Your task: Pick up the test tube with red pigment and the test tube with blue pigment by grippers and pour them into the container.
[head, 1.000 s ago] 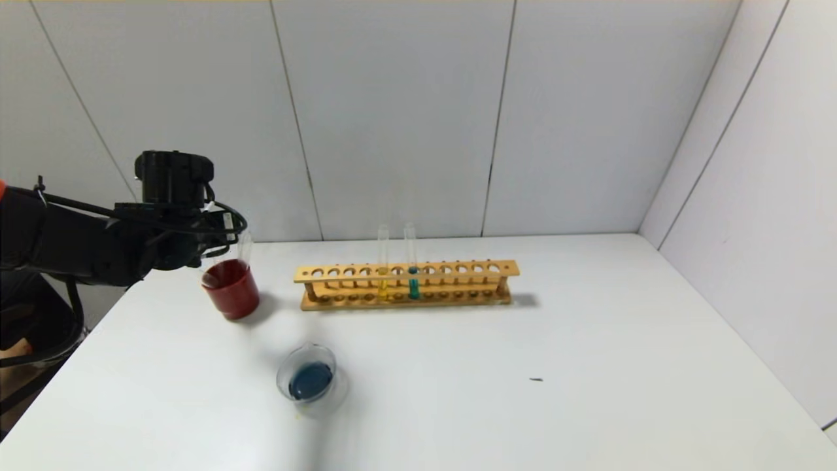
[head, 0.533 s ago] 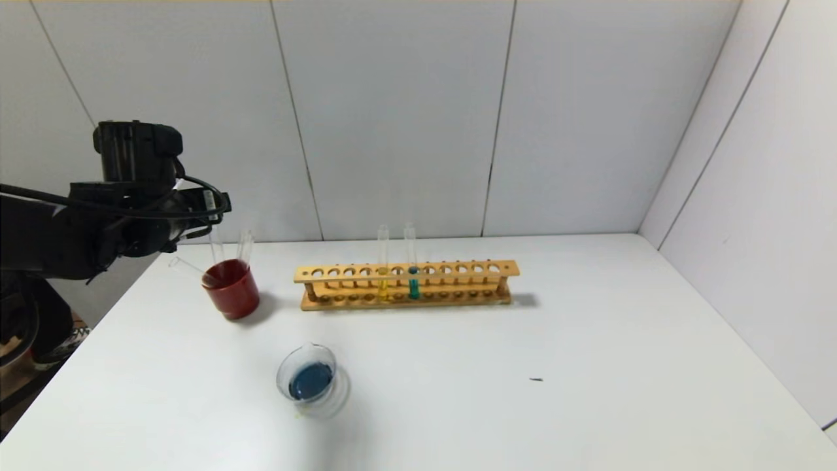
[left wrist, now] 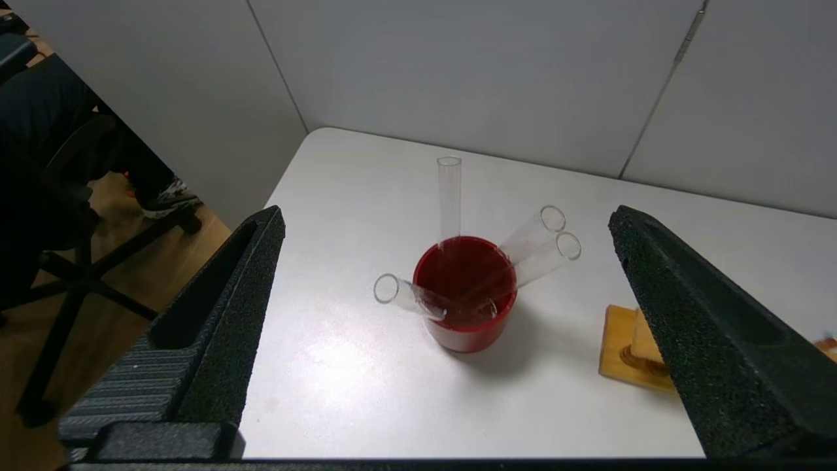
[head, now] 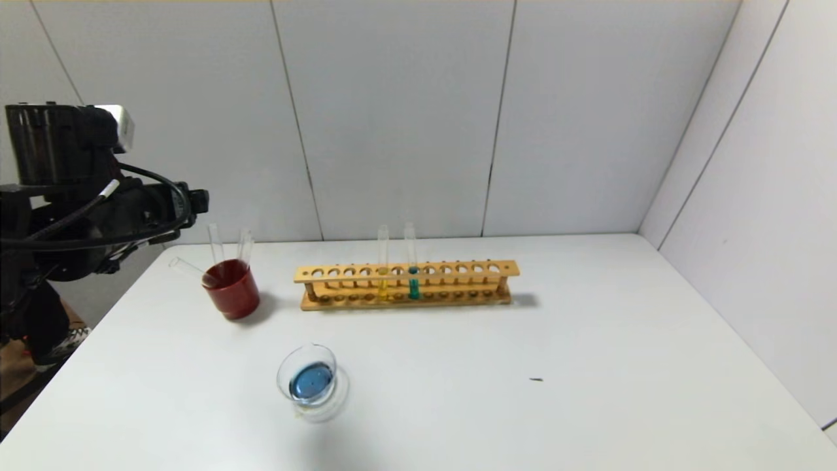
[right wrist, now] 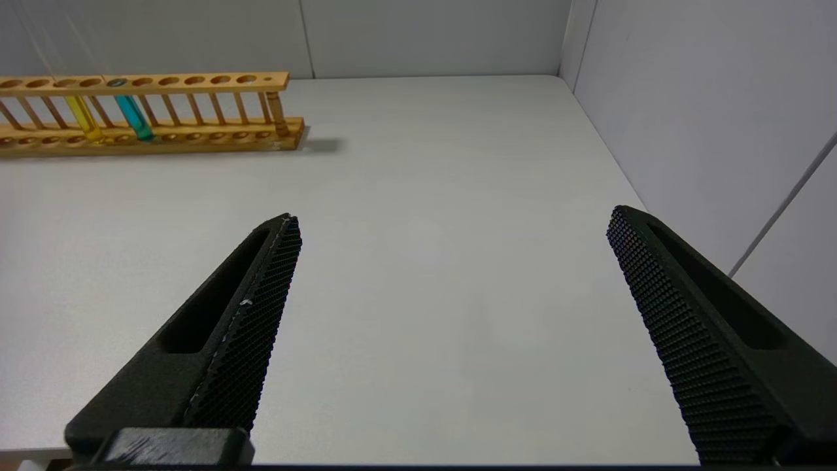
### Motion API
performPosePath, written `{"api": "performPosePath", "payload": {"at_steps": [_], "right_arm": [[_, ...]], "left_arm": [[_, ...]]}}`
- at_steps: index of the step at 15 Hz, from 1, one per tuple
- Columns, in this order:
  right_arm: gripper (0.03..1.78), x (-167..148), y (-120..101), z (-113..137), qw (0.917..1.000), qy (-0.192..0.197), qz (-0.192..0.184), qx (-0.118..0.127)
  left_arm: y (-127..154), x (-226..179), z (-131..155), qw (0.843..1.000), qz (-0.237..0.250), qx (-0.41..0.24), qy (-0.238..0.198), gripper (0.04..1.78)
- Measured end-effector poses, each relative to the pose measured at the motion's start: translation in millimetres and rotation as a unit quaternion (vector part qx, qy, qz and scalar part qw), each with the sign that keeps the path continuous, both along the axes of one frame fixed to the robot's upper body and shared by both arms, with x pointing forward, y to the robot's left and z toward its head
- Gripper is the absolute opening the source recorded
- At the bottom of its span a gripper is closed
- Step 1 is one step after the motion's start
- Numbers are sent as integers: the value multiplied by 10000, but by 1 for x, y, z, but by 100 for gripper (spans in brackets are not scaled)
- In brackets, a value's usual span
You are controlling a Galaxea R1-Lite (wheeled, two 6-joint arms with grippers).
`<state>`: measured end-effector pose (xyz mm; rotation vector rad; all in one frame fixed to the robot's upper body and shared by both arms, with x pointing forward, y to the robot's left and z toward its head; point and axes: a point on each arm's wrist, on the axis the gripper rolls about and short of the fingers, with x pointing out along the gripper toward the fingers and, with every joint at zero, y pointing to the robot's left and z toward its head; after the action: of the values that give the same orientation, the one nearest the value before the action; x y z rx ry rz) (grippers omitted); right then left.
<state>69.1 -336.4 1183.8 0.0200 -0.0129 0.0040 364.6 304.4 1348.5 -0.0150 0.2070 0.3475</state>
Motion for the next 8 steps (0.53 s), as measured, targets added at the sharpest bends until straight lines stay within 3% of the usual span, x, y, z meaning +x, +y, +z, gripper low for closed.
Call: {"api": "performPosePath", "payload": {"at_steps": [8], "right_arm": [[171, 0, 0, 0, 10000, -2, 2, -2]], "left_arm": [[4, -73, 6, 9996, 84, 262, -17, 174]]}}
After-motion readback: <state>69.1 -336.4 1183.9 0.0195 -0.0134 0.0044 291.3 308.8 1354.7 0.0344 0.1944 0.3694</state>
